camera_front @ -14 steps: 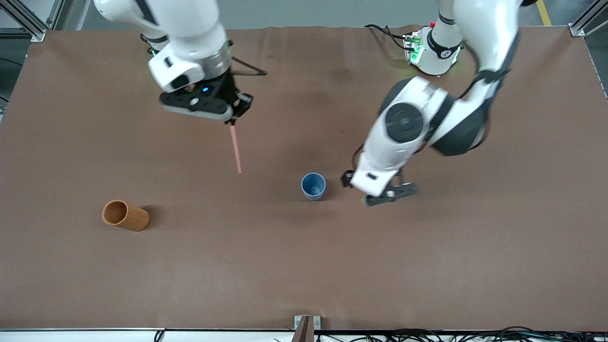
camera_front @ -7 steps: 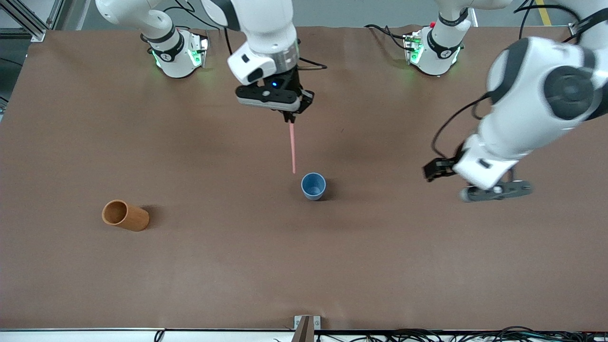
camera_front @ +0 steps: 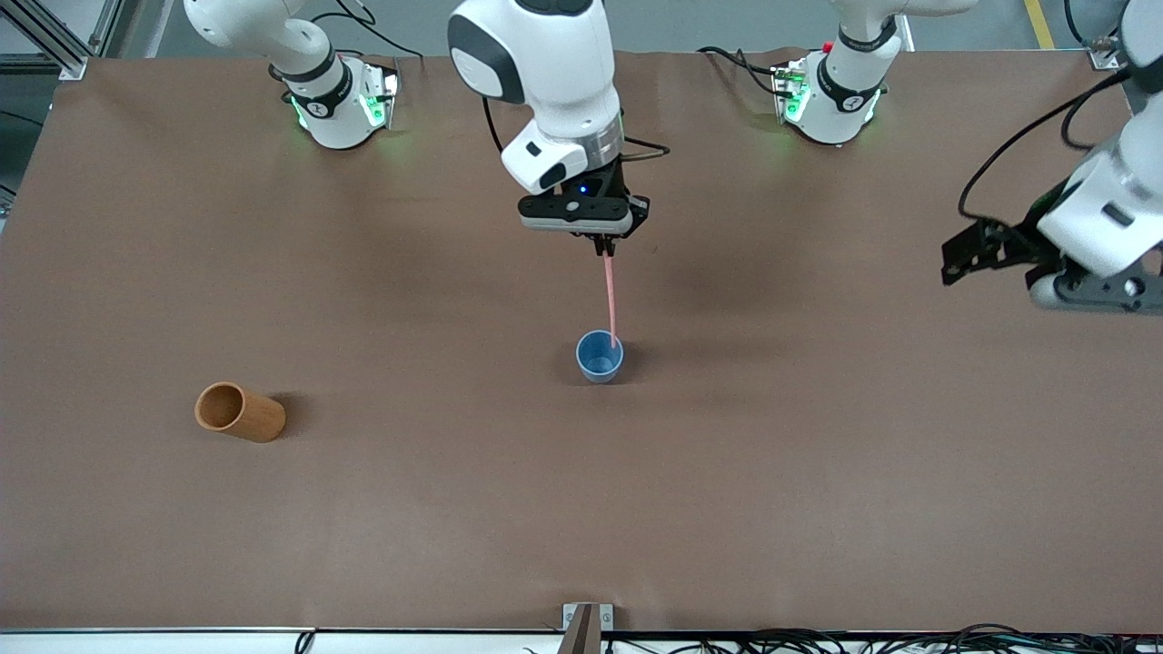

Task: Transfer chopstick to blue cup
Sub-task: 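Lower the pink chopstick into the blue cup with the right gripper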

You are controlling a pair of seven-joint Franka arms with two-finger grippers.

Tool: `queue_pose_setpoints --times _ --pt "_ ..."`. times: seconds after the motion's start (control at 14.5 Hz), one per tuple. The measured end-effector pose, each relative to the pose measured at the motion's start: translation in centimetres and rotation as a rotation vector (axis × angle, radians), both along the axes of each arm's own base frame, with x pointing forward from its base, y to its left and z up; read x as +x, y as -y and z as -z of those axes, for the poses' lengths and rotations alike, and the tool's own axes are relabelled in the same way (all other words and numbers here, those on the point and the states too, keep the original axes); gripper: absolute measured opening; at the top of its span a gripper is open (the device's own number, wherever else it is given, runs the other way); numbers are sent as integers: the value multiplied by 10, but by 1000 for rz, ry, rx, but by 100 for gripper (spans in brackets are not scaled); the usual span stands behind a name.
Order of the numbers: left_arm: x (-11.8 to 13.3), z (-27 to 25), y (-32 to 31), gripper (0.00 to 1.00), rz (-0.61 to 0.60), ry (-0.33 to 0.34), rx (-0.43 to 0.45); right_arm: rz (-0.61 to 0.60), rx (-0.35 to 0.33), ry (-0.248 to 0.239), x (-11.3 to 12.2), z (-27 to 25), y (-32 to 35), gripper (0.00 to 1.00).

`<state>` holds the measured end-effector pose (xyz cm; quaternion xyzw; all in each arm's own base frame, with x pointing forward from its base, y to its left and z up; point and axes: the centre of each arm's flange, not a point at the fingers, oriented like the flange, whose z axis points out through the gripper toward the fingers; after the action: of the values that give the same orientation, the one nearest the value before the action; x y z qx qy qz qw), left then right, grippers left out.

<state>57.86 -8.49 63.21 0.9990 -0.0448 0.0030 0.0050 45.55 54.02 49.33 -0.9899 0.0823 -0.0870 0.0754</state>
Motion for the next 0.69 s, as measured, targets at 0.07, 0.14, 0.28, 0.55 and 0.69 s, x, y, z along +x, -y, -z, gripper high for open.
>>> queue_pose_setpoints --times 0.07,0.14,0.28,0.55,0.69 --pt "-5 -7 2 100 5 5 0 -5 -9 -7 -2 8 -4 10" --pt "-8 -9 5 100 9 9 -1 -8 -17 -13 -3 15 -6 10" --pt "-8 -7 6 100 11 4 0 -17 -45 -12 -2 29 -9 10" --pt "-8 -2 1 100 5 -8 2 -37 -90 -3 -4 49 -14 10" --pt "-7 -1 0 100 2 -9 2 -45 -94 -2 -7 55 -17 11"
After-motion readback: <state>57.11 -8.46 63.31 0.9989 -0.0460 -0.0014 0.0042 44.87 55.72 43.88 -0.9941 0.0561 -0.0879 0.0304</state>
